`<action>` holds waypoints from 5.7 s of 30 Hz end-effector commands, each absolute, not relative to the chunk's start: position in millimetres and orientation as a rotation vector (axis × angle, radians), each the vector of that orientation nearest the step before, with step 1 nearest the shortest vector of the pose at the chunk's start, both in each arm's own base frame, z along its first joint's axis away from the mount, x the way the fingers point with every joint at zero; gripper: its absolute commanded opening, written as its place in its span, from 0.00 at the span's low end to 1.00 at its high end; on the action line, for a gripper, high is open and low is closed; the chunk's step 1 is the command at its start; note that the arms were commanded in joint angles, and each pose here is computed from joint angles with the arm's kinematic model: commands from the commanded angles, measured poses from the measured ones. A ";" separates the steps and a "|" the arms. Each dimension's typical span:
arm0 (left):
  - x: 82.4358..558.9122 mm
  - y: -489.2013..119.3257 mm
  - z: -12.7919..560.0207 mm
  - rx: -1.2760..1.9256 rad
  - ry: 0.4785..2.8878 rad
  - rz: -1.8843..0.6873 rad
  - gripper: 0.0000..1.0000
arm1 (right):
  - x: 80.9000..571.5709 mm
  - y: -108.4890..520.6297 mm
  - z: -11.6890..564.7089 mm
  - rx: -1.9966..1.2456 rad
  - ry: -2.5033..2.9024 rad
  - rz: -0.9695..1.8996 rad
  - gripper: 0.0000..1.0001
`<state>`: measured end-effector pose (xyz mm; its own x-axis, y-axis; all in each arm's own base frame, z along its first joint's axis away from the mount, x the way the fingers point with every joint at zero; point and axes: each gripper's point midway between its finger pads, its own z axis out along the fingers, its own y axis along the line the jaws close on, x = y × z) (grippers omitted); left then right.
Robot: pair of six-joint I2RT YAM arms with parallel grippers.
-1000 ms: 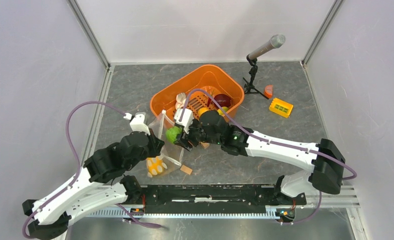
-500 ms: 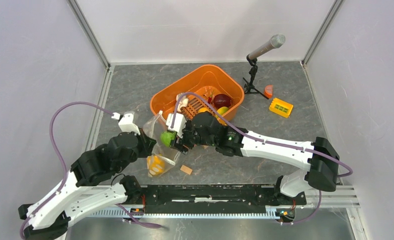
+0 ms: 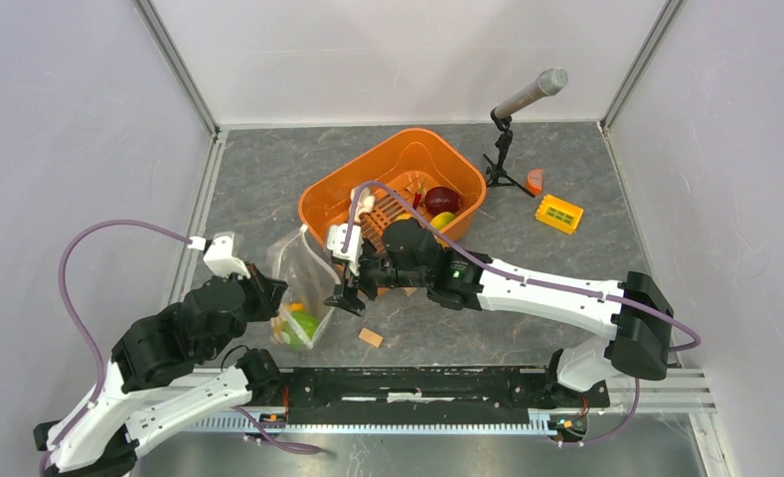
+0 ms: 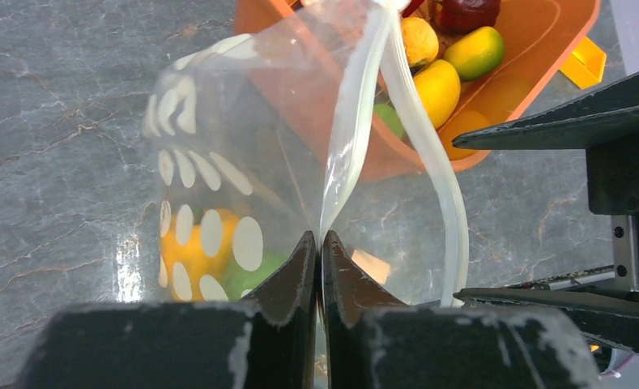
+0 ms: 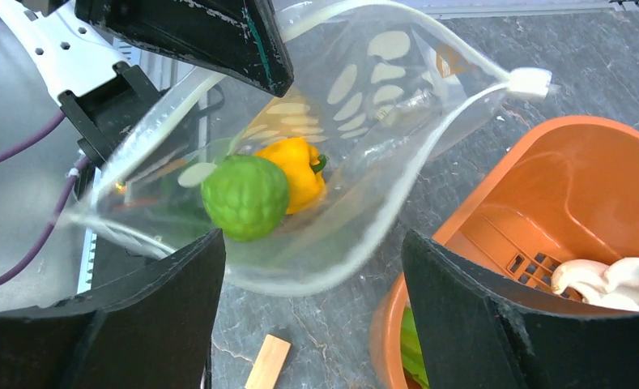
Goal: Place the food in the zip-top bag and seal the zipper
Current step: Place the fake vegetable in the zipper food storage bag, then pick up the fake seafood from the bin, then place the fake seafood in the zipper food storage bag, then pick up the fake vegetable from the bin.
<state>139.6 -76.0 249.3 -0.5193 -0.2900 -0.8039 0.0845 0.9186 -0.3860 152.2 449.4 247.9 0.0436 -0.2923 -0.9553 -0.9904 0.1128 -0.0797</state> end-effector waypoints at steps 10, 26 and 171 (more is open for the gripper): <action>150.2 -70.5 250.2 -0.155 2.052 -0.371 0.10 | 226.2 397.4 322.0 -0.909 1.371 0.652 0.89; 153.5 -78.8 241.6 -0.160 2.057 -0.390 0.10 | 409.8 413.4 193.7 -0.624 1.882 0.515 0.90; 154.8 -100.4 252.7 -0.063 2.072 -0.448 0.11 | 493.9 282.4 116.6 -0.059 2.066 0.291 0.50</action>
